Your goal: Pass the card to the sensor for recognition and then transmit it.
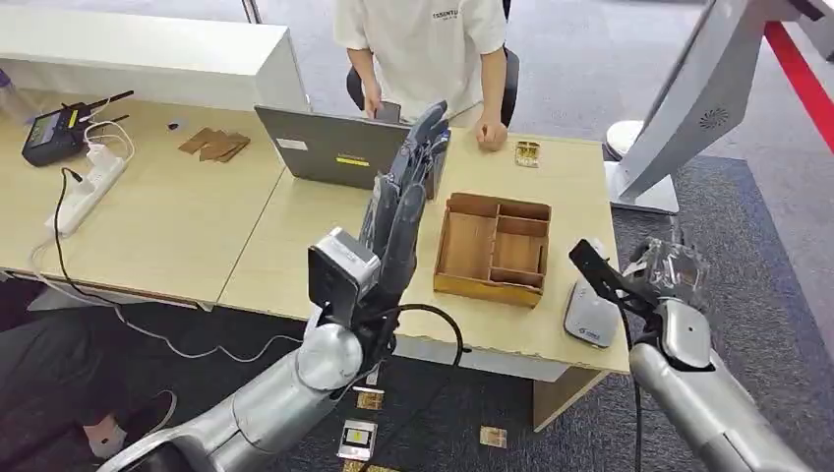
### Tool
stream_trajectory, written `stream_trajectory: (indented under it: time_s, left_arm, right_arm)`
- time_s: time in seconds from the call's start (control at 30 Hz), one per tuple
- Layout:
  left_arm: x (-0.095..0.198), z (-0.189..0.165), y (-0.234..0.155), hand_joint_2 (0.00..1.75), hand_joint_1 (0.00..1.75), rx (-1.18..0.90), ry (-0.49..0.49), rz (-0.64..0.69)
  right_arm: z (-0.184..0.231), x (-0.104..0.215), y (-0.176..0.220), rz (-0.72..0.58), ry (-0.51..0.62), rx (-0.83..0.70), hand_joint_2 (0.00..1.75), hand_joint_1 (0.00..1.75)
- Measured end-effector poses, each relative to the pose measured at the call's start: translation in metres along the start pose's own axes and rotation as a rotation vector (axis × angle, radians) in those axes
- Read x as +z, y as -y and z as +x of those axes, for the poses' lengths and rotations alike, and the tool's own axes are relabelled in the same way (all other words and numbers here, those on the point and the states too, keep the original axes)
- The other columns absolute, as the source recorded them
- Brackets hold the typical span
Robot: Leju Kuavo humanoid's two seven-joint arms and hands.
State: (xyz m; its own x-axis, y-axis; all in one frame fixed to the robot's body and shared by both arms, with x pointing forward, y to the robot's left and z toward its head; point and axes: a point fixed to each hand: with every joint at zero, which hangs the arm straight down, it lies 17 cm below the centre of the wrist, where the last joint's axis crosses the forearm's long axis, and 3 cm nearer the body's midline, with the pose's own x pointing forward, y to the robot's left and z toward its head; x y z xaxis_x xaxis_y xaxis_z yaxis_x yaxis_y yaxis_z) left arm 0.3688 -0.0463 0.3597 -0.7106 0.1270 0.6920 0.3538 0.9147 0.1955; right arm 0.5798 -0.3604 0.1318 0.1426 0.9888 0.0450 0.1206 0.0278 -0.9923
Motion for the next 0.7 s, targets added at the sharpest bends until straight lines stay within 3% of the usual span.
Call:
stream_trajectory:
  time_s: [0.7]
  left_arm:
    - [0.002, -0.004, -0.002, 0.00, 0.00, -0.012, -0.018, -0.003]
  right_arm:
    - [-0.004, 0.029, -0.045, 0.080, -0.001, -0.023, 1.75, 1.75]
